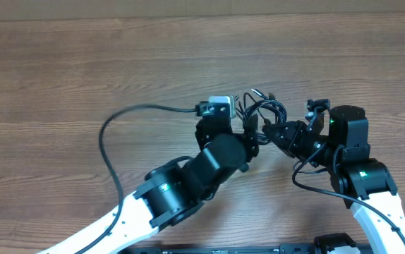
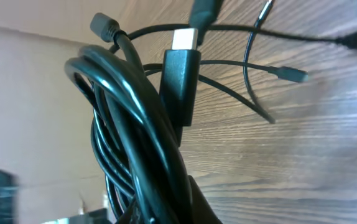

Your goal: Untangle cables

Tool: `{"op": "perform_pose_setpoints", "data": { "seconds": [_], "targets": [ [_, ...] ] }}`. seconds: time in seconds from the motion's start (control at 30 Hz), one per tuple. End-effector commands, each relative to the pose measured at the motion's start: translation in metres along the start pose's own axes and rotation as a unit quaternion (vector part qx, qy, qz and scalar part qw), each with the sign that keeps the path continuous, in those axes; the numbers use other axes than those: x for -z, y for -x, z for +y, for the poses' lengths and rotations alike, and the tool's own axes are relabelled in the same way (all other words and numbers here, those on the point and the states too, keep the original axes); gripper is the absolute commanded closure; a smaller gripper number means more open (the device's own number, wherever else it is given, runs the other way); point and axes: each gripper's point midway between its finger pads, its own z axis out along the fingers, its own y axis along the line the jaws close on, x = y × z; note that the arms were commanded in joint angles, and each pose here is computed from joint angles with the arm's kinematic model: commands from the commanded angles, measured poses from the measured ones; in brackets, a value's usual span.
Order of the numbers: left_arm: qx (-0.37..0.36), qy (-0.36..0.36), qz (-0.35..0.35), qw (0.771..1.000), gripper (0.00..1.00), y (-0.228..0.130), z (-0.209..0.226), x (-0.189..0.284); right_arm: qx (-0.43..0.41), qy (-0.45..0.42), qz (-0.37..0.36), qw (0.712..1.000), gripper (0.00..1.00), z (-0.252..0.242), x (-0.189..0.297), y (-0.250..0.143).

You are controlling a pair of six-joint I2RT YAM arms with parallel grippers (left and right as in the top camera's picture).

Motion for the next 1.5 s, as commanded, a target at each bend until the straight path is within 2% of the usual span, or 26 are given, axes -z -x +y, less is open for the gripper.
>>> {"op": "perform_pose_setpoints", "data": {
  "seconds": [0.0, 0.07, 0.13, 0.17, 0.27, 0.4, 0.57, 0.6, 0.63, 0.67, 0.8, 0.83, 0.87, 0.9, 0.93, 1.0, 1.1, 1.13, 1.2, 1.23, 1.27, 1.3, 1.37, 1.47],
  "targets": [
    [-0.206, 0.024, 0.015, 0.978, 0.33, 0.001, 0.013, 0.009, 0.086, 0.018, 0.0, 0.996, 0.96, 0.013, 0.004, 0.002],
    [-0.209, 0.04, 0.044, 0.976, 0.35, -0.012, 0.025, 0.01, 0.114, 0.036, 0.014, 0.993, 0.96, 0.018, 0.004, -0.004],
    [-0.217, 0.033, 0.083, 0.972, 0.43, -0.028, 0.029, 0.012, 0.171, 0.074, 0.039, 0.982, 0.96, 0.029, 0.006, -0.015],
    [-0.218, 0.028, 0.091, 0.971, 0.44, -0.032, 0.028, 0.013, 0.184, 0.082, 0.044, 0.979, 0.96, 0.032, 0.007, -0.018],
    [-0.217, 0.018, 0.098, 0.971, 0.37, -0.035, 0.025, 0.013, 0.221, 0.113, 0.06, 0.967, 0.96, 0.04, 0.01, -0.026],
    [-0.215, 0.02, 0.089, 0.972, 0.36, -0.029, 0.027, 0.01, 0.238, 0.145, 0.076, 0.957, 0.96, 0.048, 0.013, -0.034],
    [-0.199, 0.031, 0.071, 0.977, 0.32, -0.016, 0.033, 0.001, 0.248, 0.167, 0.077, 0.951, 0.96, 0.056, 0.016, -0.035],
    [-0.196, 0.033, 0.068, 0.978, 0.35, -0.014, 0.035, -0.003, 0.253, 0.182, 0.081, 0.947, 0.96, 0.061, 0.018, -0.037],
    [-0.192, 0.03, 0.07, 0.978, 0.45, -0.014, 0.035, -0.008, 0.255, 0.192, 0.085, 0.944, 0.96, 0.065, 0.019, -0.039],
    [-0.19, 0.024, 0.074, 0.979, 0.48, -0.016, 0.033, -0.011, 0.255, 0.195, 0.087, 0.943, 0.96, 0.065, 0.02, -0.04],
    [-0.187, 0.003, 0.085, 0.979, 0.44, -0.027, 0.024, -0.025, 0.256, 0.197, 0.087, 0.943, 0.96, 0.066, 0.02, -0.04],
    [-0.188, 0.006, 0.089, 0.978, 0.56, -0.03, 0.025, -0.029, 0.255, 0.197, 0.087, 0.943, 0.96, 0.066, 0.02, -0.04],
    [-0.19, 0.009, 0.094, 0.977, 0.88, -0.033, 0.027, -0.031, 0.255, 0.196, 0.087, 0.943, 0.96, 0.066, 0.02, -0.04],
    [-0.191, 0.01, 0.098, 0.977, 0.96, -0.035, 0.027, -0.032, 0.255, 0.196, 0.087, 0.943, 0.95, 0.066, 0.02, -0.04],
    [-0.192, 0.006, 0.105, 0.976, 0.96, -0.039, 0.027, -0.033, 0.255, 0.196, 0.087, 0.943, 0.94, 0.066, 0.02, -0.04],
    [-0.191, -0.006, 0.115, 0.975, 0.96, -0.044, 0.023, -0.034, 0.255, 0.196, 0.086, 0.943, 0.86, 0.066, 0.02, -0.04],
    [-0.191, -0.006, 0.116, 0.975, 0.96, -0.044, 0.023, -0.034, 0.254, 0.173, 0.07, 0.949, 0.85, 0.06, 0.016, -0.032],
    [-0.191, -0.006, 0.116, 0.975, 0.96, -0.044, 0.024, -0.033, 0.25, 0.159, 0.066, 0.953, 0.82, 0.056, 0.014, -0.03],
    [-0.19, -0.004, 0.113, 0.975, 0.96, -0.042, 0.024, -0.031, 0.246, 0.144, 0.061, 0.957, 0.66, 0.051, 0.012, -0.028],
    [-0.188, 0.003, 0.106, 0.976, 0.96, -0.038, 0.026, -0.03, 0.241, 0.13, 0.058, 0.96, 0.41, 0.046, 0.011, -0.026],
    [-0.169, 0.036, 0.09, 0.981, 0.96, -0.031, 0.036, -0.029, 0.237, 0.115, 0.053, 0.963, 0.12, 0.041, 0.009, -0.024],
    [-0.144, 0.072, 0.077, 0.984, 0.96, -0.026, 0.049, -0.027, 0.236, 0.105, 0.049, 0.965, 0.0, 0.038, 0.008, -0.022],
    [-0.088, 0.149, 0.052, 0.984, 0.96, -0.019, 0.076, -0.021, 0.233, 0.085, 0.041, 0.968, 0.0, 0.032, 0.007, -0.018],
    [-0.06, 0.165, 0.055, 0.983, 0.96, -0.023, 0.083, -0.018, 0.231, 0.082, 0.041, 0.969, 0.0, 0.03, 0.007, -0.018]
  ]
}}
